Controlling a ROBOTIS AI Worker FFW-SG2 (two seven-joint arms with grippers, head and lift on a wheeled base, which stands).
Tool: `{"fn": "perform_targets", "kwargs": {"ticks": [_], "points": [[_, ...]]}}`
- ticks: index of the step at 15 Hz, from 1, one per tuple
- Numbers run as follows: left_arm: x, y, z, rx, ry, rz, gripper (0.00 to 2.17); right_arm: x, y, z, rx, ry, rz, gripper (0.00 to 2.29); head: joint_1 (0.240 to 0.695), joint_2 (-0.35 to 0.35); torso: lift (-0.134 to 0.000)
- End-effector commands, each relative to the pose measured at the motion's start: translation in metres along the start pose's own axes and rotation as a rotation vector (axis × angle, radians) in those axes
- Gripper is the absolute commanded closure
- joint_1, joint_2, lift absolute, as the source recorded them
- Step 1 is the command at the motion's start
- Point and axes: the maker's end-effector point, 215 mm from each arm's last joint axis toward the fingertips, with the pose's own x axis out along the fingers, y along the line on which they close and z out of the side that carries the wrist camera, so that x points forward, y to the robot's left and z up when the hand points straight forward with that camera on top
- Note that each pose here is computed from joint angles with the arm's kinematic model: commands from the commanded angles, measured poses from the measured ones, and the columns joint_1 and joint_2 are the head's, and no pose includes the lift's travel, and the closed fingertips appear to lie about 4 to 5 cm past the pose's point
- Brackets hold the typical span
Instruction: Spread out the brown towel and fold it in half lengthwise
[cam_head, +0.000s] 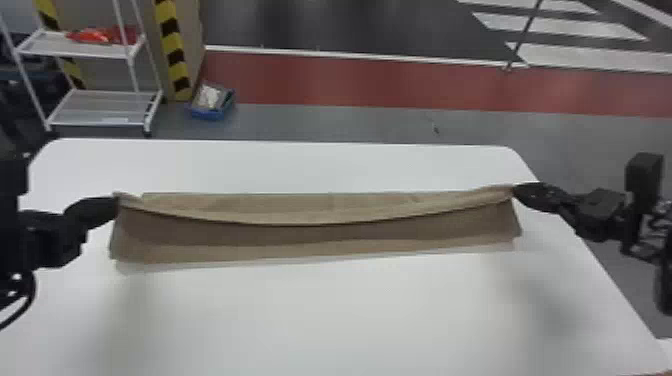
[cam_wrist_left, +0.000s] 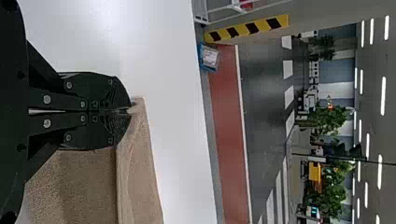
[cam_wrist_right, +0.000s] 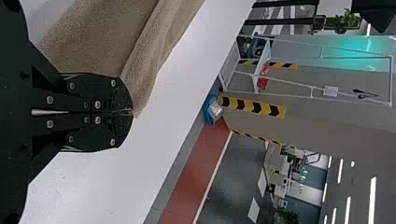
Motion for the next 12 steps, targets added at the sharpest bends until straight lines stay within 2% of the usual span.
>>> {"fn": "perform_targets", "kwargs": {"ticks": [1,7,12], "points": [[0.015,-0.005,0.004,0.019,0.006,-0.003,1.45,0.006,-0.002,-0.001,0.001,0.011,-0.007,1.21,0.695,-0.137,-0.125],[0.045,-0.01,0.015,0.05,-0.005,0.0,1.45,0.033,0.006,-0.01,-0.01,0.054,-0.018,1.19,0.695,-0.143,-0.125],[0.055,0.002,0.001,0.083,0.03,0.048,1.45,0.045,-0.001,-0.013,0.001,0.049,-0.094,1.19,0.695,-0.127,-0.125]]}}
